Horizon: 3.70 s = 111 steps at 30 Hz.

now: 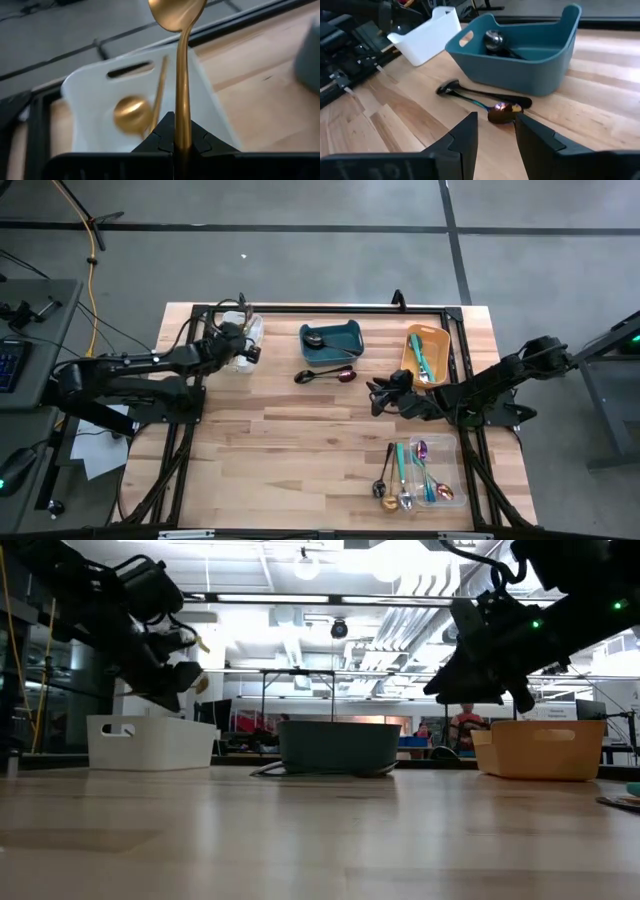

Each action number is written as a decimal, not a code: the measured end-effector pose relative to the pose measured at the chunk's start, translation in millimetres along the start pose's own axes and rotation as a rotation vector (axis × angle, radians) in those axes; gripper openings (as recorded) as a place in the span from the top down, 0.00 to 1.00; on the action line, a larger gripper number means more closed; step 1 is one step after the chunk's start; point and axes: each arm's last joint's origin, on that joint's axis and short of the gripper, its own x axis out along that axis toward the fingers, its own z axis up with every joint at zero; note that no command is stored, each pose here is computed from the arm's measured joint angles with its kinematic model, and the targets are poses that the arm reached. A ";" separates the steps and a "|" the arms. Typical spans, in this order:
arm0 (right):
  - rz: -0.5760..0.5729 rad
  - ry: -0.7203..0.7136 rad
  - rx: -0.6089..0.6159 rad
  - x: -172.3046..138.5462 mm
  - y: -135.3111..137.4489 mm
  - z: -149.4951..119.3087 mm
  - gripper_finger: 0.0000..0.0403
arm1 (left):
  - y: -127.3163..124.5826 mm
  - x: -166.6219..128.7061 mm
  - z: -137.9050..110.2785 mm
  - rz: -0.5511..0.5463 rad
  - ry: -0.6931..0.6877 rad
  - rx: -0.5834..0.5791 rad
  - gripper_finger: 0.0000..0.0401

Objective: Sort silverware by color (type)
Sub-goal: Put the gold spoon into the white bin, then put the black spoon into the blue bin

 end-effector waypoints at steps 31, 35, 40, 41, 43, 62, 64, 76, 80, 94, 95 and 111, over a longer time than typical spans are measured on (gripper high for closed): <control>0.016 0.006 -0.028 7.8 -3.0 6.8 0.69 | -9.4 24.9 -16.7 0.079 0.111 0.124 0.93; 0.016 0.006 -0.028 7.8 -3.0 6.8 0.69 | -11.0 24.3 -13.9 0.053 0.122 0.122 0.84; 0.016 0.006 -0.028 7.8 -2.9 6.9 0.69 | -13.4 19.4 1.0 0.045 0.112 0.117 0.72; 0.016 0.006 -0.028 7.8 -2.9 6.9 0.69 | -13.5 17.4 4.6 0.041 0.114 0.123 0.70; 0.017 0.006 -0.028 7.8 -2.9 6.9 0.69 | -13.1 12.5 12.0 0.026 0.120 0.130 0.67; 0.021 0.015 -0.023 9.6 -3.9 8.0 0.69 | -98.9 -42.7 -2.8 -0.689 0.101 0.289 0.61; 0.025 0.021 -0.020 10.5 -4.4 8.4 0.69 | -113.5 -42.5 -9.0 -0.727 0.044 0.362 0.61; 0.027 0.026 -0.022 12.5 -5.7 9.9 0.69 | -159.9 -5.8 -27.8 -0.534 -0.115 0.542 0.61; 0.024 0.022 -0.016 13.4 -6.4 10.8 0.69 | -165.4 6.7 -23.4 -0.504 -0.078 0.442 0.64; 0.045 0.036 -0.013 13.4 -5.6 10.7 0.69 | -171.4 32.5 -35.1 -0.394 -0.035 0.298 1.00; 0.046 0.035 -0.012 13.4 -5.5 10.8 0.69 | -172.4 33.4 -35.7 -0.398 -0.039 0.294 1.00; 0.055 0.042 -0.019 13.4 -5.2 10.7 0.69 | -188.2 13.2 -58.3 -0.487 -0.020 0.357 1.00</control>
